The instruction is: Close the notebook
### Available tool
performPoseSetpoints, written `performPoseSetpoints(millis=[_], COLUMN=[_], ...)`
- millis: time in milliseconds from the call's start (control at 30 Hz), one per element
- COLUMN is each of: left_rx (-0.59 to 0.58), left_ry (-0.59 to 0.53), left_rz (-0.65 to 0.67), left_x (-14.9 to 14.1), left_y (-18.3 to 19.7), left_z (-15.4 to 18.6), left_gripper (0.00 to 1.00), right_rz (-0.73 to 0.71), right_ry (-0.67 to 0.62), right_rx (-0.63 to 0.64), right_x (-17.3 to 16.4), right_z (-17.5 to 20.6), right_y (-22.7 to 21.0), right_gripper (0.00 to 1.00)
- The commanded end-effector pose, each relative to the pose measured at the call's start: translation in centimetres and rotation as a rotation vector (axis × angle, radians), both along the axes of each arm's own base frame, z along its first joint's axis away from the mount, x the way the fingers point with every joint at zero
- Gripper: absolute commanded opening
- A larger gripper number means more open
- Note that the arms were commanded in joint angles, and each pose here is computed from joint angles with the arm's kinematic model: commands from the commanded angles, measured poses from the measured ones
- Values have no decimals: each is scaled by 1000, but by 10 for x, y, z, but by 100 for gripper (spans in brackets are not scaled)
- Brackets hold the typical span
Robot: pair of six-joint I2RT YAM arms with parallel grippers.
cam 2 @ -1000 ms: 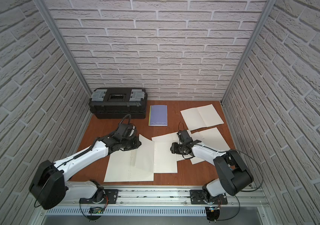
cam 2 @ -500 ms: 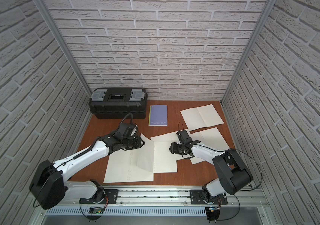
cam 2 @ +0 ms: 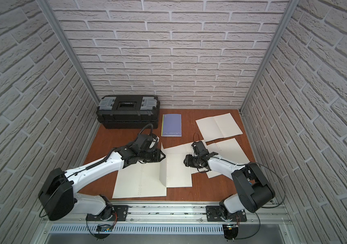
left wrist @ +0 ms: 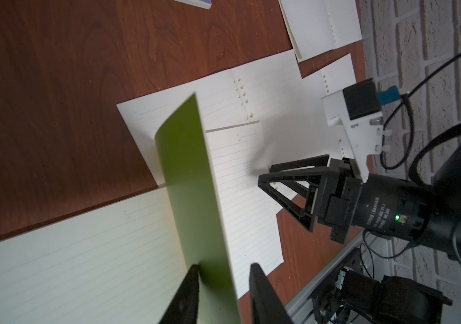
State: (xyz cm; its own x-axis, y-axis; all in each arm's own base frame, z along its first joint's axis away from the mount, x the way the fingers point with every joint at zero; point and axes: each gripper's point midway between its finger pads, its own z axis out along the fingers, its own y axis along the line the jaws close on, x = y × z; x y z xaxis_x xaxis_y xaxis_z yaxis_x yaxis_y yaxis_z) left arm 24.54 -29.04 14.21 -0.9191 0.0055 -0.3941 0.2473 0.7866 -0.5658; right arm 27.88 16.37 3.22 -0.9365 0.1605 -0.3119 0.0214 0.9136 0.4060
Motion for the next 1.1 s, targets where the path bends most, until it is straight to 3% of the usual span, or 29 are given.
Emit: performPoseSetpoints(millis=[0,400,700,1067], left_rx=[-58,-145,-175,-227], left_ry=[-70,-189,-191,-198], left_rz=[-47,-79,-124,-179], left_x=[6,4,0,-5], left_y=[-21,-47,-65,-78], left_z=[20,26,6,8], left_gripper=[33,42,43,57], right_rz=[-8,-126,-178,-192], right_ry=[-23,-140,-197,-220], right_rx=[-28,-132,-177,-179], right_x=[-5,-11,-18,-21], right_z=[13,53,73,83], right_y=[-6,-44,-63,-68], right_gripper=[57,63,65,67])
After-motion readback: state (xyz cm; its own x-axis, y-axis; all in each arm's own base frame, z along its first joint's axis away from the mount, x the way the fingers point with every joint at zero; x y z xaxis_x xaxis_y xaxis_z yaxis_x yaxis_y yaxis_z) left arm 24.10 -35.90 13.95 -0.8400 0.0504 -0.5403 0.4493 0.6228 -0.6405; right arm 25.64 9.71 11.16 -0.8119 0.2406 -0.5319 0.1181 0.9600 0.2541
